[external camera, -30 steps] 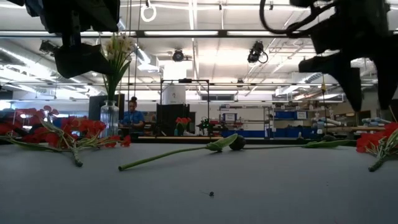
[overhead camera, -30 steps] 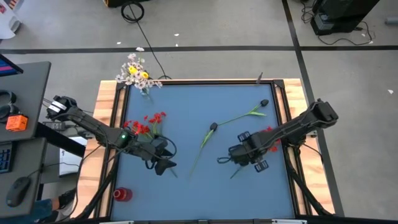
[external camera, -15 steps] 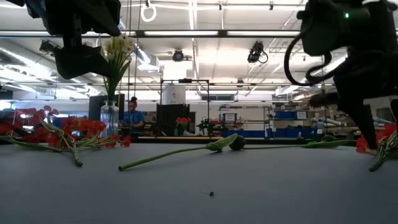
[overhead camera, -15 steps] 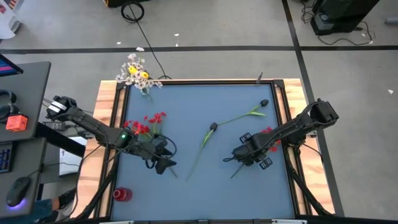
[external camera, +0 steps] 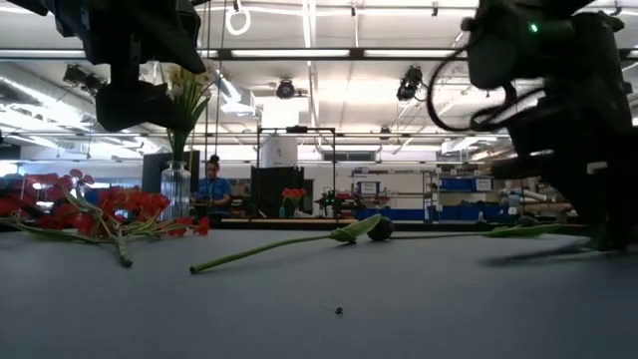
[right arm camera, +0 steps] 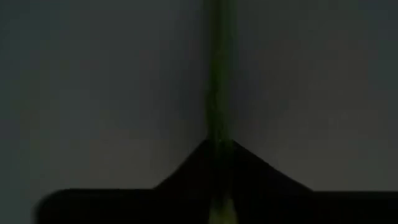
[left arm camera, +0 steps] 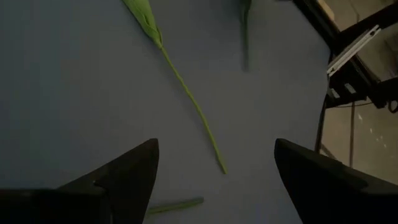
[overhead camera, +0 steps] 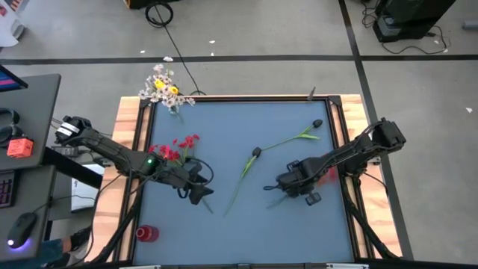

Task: Sort flowers into vase by color
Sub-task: Put the right red flowers into the red vase

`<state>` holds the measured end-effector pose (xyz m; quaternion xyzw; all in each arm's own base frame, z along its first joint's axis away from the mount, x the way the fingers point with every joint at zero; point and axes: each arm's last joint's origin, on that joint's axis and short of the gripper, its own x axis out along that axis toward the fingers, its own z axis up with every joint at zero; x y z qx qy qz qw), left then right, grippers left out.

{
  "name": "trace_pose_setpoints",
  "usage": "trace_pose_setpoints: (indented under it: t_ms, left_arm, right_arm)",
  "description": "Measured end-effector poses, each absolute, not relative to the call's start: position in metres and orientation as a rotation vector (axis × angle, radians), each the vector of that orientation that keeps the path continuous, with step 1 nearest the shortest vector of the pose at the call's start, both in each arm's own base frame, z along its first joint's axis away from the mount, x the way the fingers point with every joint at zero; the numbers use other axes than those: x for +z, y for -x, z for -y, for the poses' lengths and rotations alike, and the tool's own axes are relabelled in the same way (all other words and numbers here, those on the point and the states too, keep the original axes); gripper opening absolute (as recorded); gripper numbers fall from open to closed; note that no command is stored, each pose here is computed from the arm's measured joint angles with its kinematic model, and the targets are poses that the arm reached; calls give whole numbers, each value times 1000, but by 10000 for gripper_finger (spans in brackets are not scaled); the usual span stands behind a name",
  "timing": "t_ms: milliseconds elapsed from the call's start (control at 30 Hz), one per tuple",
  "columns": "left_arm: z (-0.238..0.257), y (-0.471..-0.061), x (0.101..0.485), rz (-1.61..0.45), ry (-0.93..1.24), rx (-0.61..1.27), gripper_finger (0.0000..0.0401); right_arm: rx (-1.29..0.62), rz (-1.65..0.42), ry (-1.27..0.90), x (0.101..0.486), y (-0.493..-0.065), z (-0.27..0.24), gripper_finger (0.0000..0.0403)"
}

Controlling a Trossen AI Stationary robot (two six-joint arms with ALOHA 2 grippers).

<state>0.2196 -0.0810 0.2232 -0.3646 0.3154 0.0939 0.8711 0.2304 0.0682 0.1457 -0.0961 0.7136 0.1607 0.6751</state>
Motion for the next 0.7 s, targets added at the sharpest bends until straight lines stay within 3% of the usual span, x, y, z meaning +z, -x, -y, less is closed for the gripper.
trace_pose_setpoints:
  t_ms: [100,300,500,700]
  left_arm:
    - [79,-220,223,-655,749,198,325]
    - [79,-221,224,-659,736,183,325]
    - [80,-221,224,-659,711,160,325]
    - [85,-226,244,-622,541,62,325]
  right_arm:
    - [327,-1591,78,152,-238,-64,14]
    - [166,-1531,-236,169,-258,-54,21]
    - [-58,-1433,-706,197,-284,-43,17]
    - [-79,-1271,-1070,228,-311,-31,33]
